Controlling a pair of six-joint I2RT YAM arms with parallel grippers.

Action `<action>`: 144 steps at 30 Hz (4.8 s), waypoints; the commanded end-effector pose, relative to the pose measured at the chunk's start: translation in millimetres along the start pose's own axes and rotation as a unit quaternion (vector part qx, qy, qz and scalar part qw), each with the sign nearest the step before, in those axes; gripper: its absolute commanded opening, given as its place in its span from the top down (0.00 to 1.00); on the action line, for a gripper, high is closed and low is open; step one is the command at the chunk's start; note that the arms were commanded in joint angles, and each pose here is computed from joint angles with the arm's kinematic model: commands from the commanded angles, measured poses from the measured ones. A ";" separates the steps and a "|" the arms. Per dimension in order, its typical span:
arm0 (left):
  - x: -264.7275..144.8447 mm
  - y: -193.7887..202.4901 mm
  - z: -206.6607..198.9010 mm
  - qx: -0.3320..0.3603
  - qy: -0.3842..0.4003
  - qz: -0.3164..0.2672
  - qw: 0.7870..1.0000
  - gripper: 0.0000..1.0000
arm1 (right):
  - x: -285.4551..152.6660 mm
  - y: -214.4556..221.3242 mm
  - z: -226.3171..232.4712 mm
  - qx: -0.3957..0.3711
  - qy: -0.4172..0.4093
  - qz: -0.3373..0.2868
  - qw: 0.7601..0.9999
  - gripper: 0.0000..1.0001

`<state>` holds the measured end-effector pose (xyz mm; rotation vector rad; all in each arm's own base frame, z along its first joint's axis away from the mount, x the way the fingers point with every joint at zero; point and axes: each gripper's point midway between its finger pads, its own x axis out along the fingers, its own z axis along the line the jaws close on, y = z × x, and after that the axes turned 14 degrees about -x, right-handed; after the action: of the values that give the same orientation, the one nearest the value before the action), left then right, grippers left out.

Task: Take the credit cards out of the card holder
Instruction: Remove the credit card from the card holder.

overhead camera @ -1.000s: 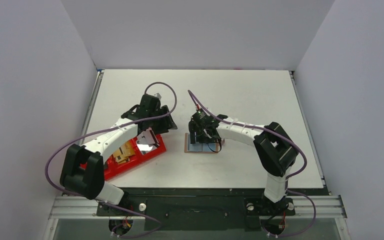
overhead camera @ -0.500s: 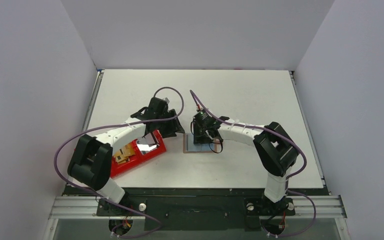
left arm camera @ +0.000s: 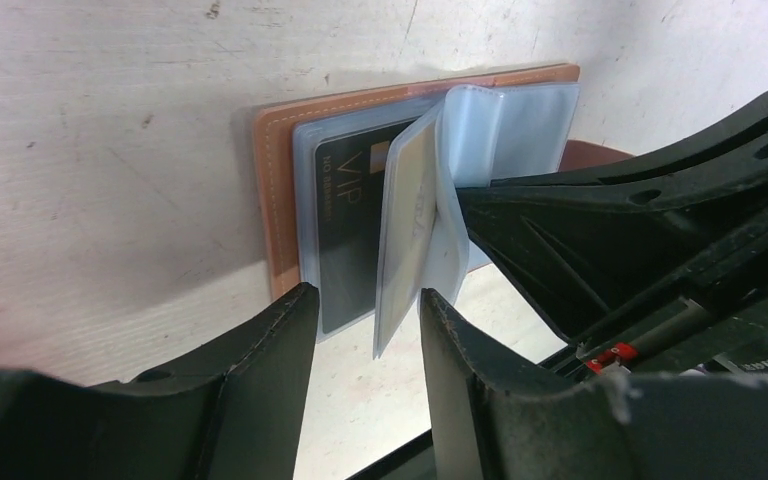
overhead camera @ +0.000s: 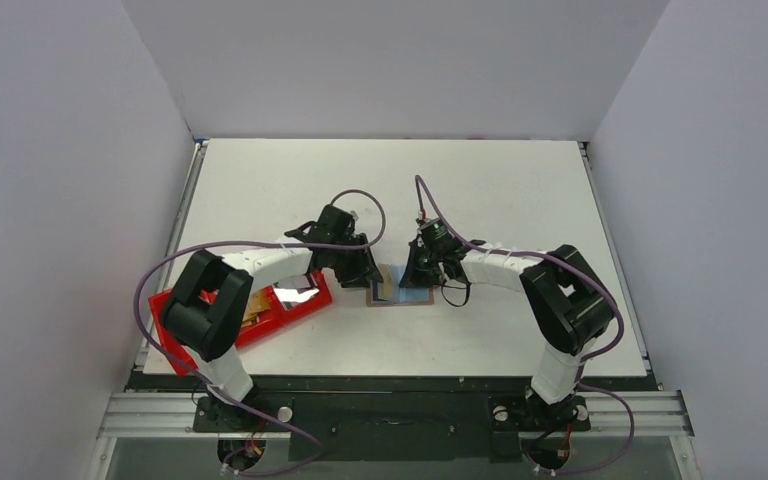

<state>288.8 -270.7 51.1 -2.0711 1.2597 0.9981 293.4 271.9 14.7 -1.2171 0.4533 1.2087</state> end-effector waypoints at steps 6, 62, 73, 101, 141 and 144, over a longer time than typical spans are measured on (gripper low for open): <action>-8.5 -19.1 -34.3 0.024 0.028 -0.046 0.998 0.62 | 9.7 31.3 -29.6 0.002 0.033 0.040 0.999 1.00; 37.1 18.0 -54.3 0.082 0.055 0.042 0.994 0.68 | -63.1 -61.9 6.4 0.023 -0.048 -0.080 0.995 0.62; 29.6 21.1 -79.1 0.084 0.097 0.052 0.990 0.53 | -100.5 -73.9 -9.6 0.031 -0.006 -0.120 0.992 0.58; 65.1 39.2 -125.2 0.096 0.128 0.092 0.983 0.40 | -132.2 -63.5 -38.8 0.060 0.033 -0.150 0.986 0.58; -7.6 -20.2 -39.1 0.086 0.019 -0.033 0.996 0.93 | -55.4 -56.3 26.5 0.062 -0.089 -0.080 0.991 0.64; 1.2 -17.8 -34.5 0.085 0.011 -0.024 0.996 0.96 | -41.3 -50.7 25.3 0.067 -0.093 -0.063 0.991 0.64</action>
<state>310.8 -283.6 73.5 -1.9841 1.2471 0.8550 295.6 260.6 65.0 -1.0309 0.4077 1.1627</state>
